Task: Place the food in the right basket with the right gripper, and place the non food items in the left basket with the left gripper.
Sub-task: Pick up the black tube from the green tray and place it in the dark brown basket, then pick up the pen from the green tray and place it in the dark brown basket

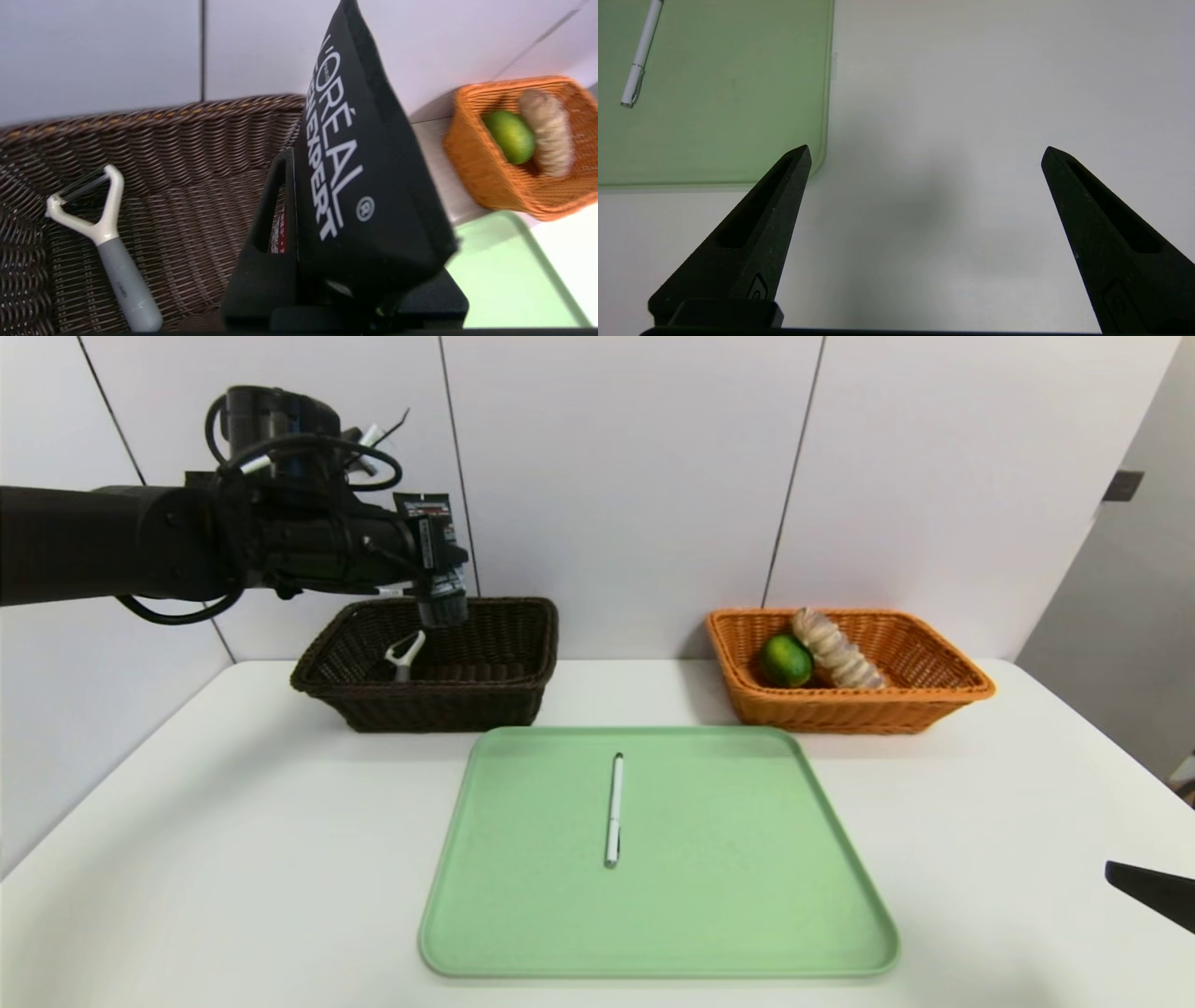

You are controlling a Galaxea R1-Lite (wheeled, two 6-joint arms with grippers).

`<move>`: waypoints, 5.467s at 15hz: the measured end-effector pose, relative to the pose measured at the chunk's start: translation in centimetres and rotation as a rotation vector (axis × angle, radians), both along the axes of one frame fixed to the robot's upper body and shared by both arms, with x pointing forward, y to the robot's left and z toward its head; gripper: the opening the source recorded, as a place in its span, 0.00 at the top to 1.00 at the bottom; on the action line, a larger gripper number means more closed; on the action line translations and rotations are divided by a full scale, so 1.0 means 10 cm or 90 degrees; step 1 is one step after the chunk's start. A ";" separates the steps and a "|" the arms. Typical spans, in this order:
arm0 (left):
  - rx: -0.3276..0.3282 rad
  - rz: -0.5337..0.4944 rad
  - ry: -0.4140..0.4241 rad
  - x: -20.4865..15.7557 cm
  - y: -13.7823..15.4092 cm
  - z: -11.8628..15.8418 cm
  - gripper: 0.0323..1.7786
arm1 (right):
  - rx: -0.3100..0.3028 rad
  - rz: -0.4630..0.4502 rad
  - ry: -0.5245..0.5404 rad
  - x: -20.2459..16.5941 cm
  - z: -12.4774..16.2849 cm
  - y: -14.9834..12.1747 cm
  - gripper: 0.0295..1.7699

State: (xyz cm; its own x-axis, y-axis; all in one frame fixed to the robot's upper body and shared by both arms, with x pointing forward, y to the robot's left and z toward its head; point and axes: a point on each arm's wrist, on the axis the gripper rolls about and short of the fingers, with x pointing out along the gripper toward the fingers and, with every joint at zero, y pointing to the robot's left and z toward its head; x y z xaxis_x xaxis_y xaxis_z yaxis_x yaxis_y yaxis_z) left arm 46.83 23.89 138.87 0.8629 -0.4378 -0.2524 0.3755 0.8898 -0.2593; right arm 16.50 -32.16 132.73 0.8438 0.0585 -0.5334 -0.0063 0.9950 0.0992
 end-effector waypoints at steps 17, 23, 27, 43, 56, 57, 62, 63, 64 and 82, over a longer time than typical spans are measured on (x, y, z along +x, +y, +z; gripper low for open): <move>0.031 0.067 0.106 0.70 0.25 -1.10 0.79 | -0.005 0.005 -0.039 -0.01 0.05 -0.01 0.03; 0.025 0.067 0.081 0.72 0.24 -1.07 0.46 | -0.005 0.005 -0.039 -0.01 0.05 -0.01 0.03; 0.025 0.084 0.046 0.64 0.25 -0.82 0.29 | -0.005 0.005 -0.039 -0.02 0.05 -0.01 0.03; 0.195 -0.041 0.388 -1.35 -1.00 0.13 0.07 | -0.020 0.016 0.056 0.28 -0.07 0.07 0.03; 0.218 -0.011 0.462 -0.96 -1.77 -0.68 0.05 | -0.018 0.013 0.057 0.27 -0.11 0.07 0.03; 0.217 -0.012 0.457 -0.93 -1.79 -0.72 0.05 | -0.018 0.012 0.058 0.26 -0.12 0.07 0.03; 0.242 -0.036 0.443 -0.85 -1.91 -0.88 0.05 | -0.019 0.011 0.062 0.22 -0.16 0.06 0.03; 0.243 -0.037 0.443 -0.84 -1.92 -0.91 0.05 | -0.019 0.011 0.063 0.22 -0.17 0.06 0.03; 0.246 -0.036 0.443 -0.83 -1.94 -0.94 0.05 | -0.019 0.011 0.064 0.21 -0.18 0.06 0.03; 0.283 -0.027 0.434 -0.68 -2.06 -1.25 0.05 | 0.050 0.207 -0.112 0.38 0.00 0.18 0.03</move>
